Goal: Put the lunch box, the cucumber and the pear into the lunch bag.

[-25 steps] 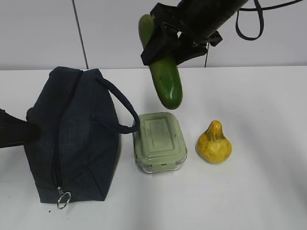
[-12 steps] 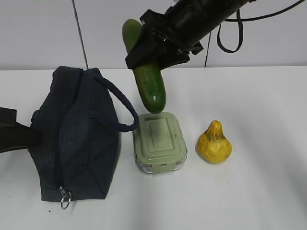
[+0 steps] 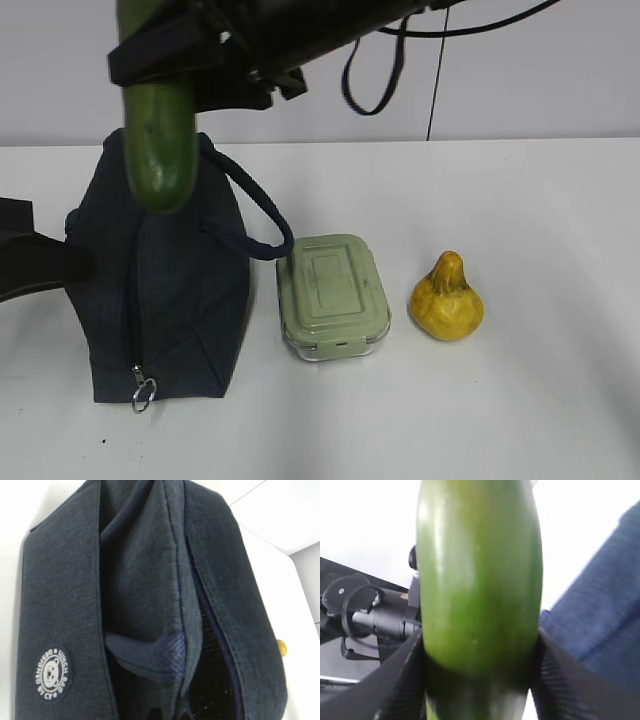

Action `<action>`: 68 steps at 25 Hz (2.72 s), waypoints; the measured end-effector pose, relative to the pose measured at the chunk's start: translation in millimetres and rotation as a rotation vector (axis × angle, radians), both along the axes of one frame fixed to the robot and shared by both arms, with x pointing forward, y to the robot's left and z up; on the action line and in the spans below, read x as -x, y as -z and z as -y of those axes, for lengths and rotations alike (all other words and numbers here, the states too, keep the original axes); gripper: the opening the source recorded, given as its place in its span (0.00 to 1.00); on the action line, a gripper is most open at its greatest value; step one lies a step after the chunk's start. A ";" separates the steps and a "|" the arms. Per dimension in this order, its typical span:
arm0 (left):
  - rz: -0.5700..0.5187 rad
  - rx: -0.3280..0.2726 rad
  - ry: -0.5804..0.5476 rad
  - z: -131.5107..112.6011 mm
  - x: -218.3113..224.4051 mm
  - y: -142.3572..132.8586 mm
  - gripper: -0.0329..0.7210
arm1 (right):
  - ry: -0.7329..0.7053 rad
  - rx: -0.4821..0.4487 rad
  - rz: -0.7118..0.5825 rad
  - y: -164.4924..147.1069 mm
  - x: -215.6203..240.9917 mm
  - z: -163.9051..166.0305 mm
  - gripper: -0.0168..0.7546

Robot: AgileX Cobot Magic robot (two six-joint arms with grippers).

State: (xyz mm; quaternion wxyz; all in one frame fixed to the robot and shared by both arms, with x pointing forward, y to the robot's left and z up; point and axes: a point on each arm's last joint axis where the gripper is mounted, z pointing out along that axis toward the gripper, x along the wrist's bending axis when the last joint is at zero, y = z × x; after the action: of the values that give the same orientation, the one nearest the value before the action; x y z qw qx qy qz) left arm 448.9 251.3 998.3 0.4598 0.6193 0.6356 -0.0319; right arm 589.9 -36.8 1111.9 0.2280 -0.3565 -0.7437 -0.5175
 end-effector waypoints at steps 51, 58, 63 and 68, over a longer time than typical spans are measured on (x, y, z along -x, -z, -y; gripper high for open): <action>0.025 0.046 -0.035 0.6 -3.4 -3.6 0.02 | 0.253 0.961 0.309 -10.5 9.7 69.5 0.79; 0.026 0.045 -0.035 0.6 -3.4 -3.6 0.02 | 0.365 1.123 0.220 4.5 8.9 86.8 0.73; 0.023 0.021 -0.010 0.6 -1.9 -2.1 0.02 | 0.294 1.238 0.124 48.5 17.1 94.0 0.69; 0.021 0.001 0.011 0.6 -0.6 -0.9 0.02 | 0.238 1.365 0.086 81.9 22.3 104.1 0.69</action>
State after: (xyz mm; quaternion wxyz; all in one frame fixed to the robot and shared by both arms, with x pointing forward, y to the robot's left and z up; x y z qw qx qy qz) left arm 449.5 250.7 999.2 0.4664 0.6231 0.6272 -0.0283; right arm 567.6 -140.9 1030.0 -0.1351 -0.4784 -0.8671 0.0312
